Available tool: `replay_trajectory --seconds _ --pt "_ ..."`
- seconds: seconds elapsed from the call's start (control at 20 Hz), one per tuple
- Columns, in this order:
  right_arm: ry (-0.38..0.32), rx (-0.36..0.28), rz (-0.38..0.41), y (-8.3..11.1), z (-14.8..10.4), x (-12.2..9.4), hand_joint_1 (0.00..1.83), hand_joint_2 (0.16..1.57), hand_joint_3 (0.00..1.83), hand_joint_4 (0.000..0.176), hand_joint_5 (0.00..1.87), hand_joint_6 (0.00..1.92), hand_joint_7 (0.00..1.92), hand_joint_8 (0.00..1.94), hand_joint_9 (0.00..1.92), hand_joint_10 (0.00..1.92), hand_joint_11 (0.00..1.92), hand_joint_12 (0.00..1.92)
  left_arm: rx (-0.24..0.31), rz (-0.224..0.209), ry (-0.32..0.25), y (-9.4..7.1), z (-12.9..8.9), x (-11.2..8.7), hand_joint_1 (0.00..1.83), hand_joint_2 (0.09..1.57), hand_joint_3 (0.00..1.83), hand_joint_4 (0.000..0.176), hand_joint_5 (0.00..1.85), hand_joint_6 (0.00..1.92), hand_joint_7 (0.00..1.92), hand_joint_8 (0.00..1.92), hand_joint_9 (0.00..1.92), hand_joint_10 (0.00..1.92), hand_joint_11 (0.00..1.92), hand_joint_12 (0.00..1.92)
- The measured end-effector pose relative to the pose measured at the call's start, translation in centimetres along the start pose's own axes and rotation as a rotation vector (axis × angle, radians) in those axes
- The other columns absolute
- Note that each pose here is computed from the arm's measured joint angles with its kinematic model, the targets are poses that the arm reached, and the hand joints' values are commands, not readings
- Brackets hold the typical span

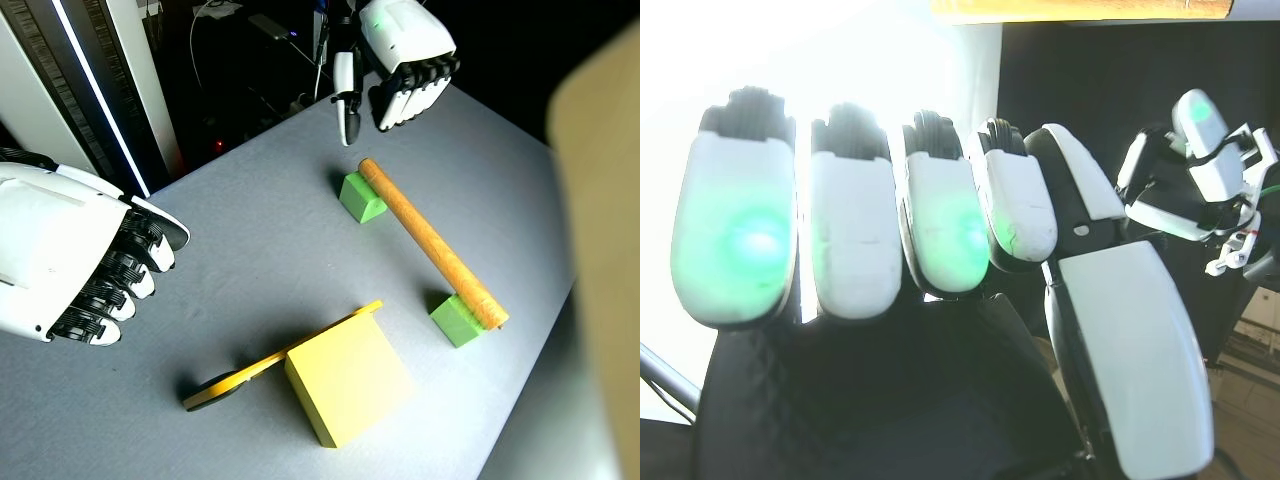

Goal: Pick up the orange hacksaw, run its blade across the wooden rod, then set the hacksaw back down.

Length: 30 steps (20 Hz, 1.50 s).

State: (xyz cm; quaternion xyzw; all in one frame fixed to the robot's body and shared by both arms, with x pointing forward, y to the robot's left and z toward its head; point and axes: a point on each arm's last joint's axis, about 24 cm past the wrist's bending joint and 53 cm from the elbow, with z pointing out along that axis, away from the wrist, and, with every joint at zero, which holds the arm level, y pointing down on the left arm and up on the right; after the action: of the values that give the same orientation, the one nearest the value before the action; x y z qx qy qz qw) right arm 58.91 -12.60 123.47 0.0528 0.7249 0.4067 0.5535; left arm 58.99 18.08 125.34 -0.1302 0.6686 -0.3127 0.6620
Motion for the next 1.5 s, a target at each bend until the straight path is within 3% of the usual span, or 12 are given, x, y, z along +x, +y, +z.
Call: replay_trajectory --seconds 0.1,0.35,0.4,0.5,0.65,0.75,1.0,1.05,1.2,1.4,1.5 --pt "0.0 0.0 -0.003 0.0 0.0 0.0 0.04 1.27 0.0 0.0 0.26 0.0 0.27 0.0 0.24 0.01 0.0 0.65 -0.002 -0.001 0.005 -0.1 -0.1 0.2 0.0 1.31 0.01 0.0 0.05 0.0 0.06 0.0 0.04 0.01 0.0 0.3" --pt "-0.002 0.006 0.01 -0.1 0.0 -0.1 0.06 1.26 0.0 0.0 0.26 0.0 0.26 0.0 0.24 0.0 0.0 0.64 0.0 -0.004 0.017 -0.2 -0.1 0.5 0.0 1.31 0.0 0.0 0.03 0.0 0.05 0.0 0.04 0.01 0.0 0.28" --pt "0.005 0.014 0.026 -0.3 0.0 0.1 0.13 1.25 0.0 0.0 0.26 0.0 0.26 0.0 0.23 0.0 0.0 0.66 -0.001 -0.007 0.026 -0.1 -0.2 0.7 0.0 1.3 0.0 0.0 0.03 0.0 0.06 0.0 0.04 0.01 0.0 0.28" --pt "0.019 0.032 0.062 -0.7 0.0 0.4 0.48 1.18 0.0 0.0 0.22 0.0 0.22 0.0 0.2 0.0 0.0 0.62 0.002 -0.021 0.059 0.0 -0.3 1.6 0.0 1.3 0.0 0.0 0.03 0.0 0.05 0.0 0.04 0.0 0.0 0.24" --pt "0.013 0.022 0.081 -0.2 0.2 0.1 0.98 1.02 0.0 0.0 0.18 0.0 0.16 0.0 0.14 0.0 0.0 0.51 0.031 -0.008 0.101 0.2 -0.5 2.7 0.0 1.32 0.0 0.0 0.05 0.01 0.08 0.01 0.06 0.01 0.0 0.26" --pt "0.023 0.03 0.092 -0.4 0.2 0.4 1.0 1.03 0.0 0.0 0.16 0.0 0.16 0.0 0.15 0.0 0.0 0.54 0.037 -0.001 0.131 0.6 -0.8 3.5 0.0 1.31 0.0 0.0 0.04 0.0 0.07 0.0 0.05 0.0 0.0 0.24" --pt "0.014 0.136 0.31 -3.5 1.0 -0.9 1.12 0.98 0.0 0.0 0.21 0.01 0.19 0.0 0.15 0.0 0.0 0.53 -0.01 0.025 0.193 3.1 -1.8 5.5 0.0 1.32 0.0 0.0 0.08 0.01 0.1 0.0 0.07 0.0 0.0 0.22" --pt "0.01 0.16 0.357 -4.6 1.2 -1.4 1.19 0.97 0.0 0.0 0.21 0.0 0.18 0.0 0.14 0.0 0.0 0.5 -0.026 0.031 0.191 3.7 -2.1 5.6 0.0 1.33 0.0 0.0 0.09 0.0 0.13 0.0 0.1 0.01 0.0 0.3" --pt "0.034 0.17 0.372 -4.9 1.2 -1.0 1.2 0.98 0.0 0.0 0.19 0.0 0.16 0.0 0.13 0.0 0.0 0.5 -0.058 0.015 0.152 4.6 -2.4 5.5 0.0 1.32 0.0 0.0 0.08 0.0 0.1 0.0 0.07 0.0 0.0 0.23" --pt "0.037 0.227 0.488 -6.8 1.8 -0.7 1.17 0.98 0.0 0.0 0.21 0.01 0.2 0.01 0.17 0.01 0.0 0.59 -0.061 0.015 0.182 4.7 -3.4 7.6 0.0 1.33 0.0 0.0 0.08 0.0 0.11 0.0 0.07 0.01 0.0 0.23" --pt "0.013 0.287 0.58 -8.7 2.2 -0.7 1.18 0.97 0.0 0.0 0.22 0.0 0.21 0.01 0.18 0.01 0.0 0.62 -0.071 0.015 0.185 5.1 -4.1 8.3 0.0 1.33 0.0 0.0 0.11 0.0 0.14 0.0 0.08 0.0 0.0 0.17"
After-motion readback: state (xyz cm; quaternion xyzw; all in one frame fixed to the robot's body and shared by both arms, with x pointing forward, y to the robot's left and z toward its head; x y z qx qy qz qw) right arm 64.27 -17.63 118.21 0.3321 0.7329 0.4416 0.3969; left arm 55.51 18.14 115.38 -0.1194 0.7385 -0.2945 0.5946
